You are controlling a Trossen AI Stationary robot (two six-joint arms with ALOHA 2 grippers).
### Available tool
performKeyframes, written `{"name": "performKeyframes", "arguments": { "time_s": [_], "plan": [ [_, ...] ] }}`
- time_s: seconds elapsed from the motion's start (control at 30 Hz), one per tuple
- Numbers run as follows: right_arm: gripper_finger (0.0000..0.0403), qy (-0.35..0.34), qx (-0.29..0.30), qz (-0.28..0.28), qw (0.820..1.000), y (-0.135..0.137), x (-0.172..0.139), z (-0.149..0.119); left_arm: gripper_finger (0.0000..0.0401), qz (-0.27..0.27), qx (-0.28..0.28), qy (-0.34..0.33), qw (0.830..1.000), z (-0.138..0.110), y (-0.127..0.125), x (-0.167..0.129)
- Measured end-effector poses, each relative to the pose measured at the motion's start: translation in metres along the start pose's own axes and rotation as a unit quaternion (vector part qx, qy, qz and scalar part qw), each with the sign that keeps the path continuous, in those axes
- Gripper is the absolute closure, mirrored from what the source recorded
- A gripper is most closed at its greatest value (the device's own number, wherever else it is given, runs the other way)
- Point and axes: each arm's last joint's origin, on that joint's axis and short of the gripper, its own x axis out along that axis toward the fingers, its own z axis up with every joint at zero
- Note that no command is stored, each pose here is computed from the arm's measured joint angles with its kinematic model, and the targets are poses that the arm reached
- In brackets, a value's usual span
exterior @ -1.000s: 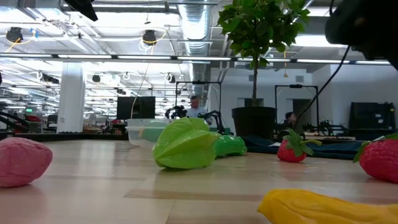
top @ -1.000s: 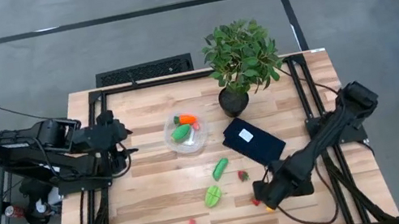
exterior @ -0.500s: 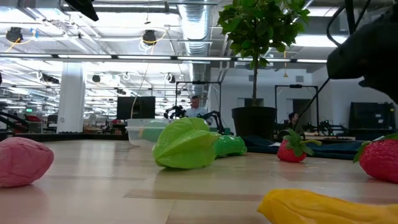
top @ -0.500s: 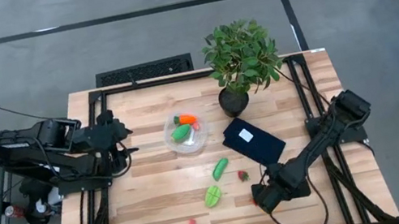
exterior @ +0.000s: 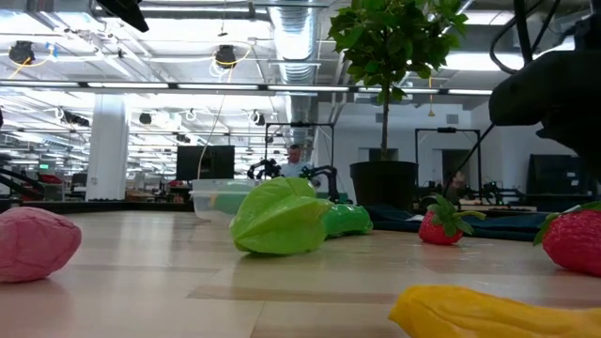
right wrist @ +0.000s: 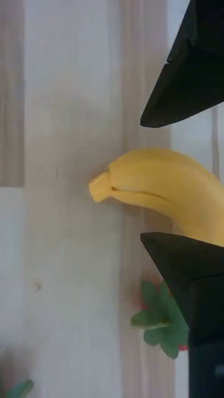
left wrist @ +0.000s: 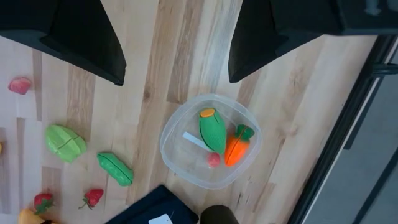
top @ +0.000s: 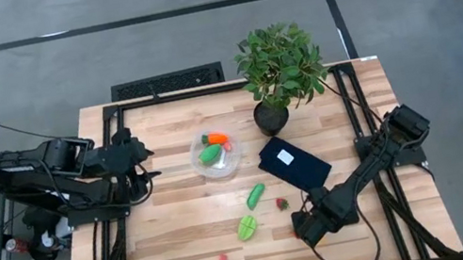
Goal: Pick and placing Produce into tupperware
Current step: Put the yellow banana into the transparent bin
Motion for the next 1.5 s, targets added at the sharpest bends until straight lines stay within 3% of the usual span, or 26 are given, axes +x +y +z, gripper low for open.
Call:
{"name": "performKeyframes", "arguments": {
  "time_s": [0.43,1.3,1.5],
  "plan": [
    [0.0121,-0.003,-0.030,-0.001,1.000,-0.007,0.001,-0.010,0.0129,0.000,-0.009,0.000,1.000,0.000,0.000,0.000],
    [0.0122,0.004,-0.021,0.022,1.000,0.002,0.017,-0.022,0.0129,0.000,-0.012,0.000,1.000,0.000,0.000,0.000],
    [0.0139,0.007,-0.021,0.023,0.999,0.002,0.017,-0.022,0.0129,0.000,-0.012,0.000,1.000,0.000,0.000,0.000]
  ]
}}
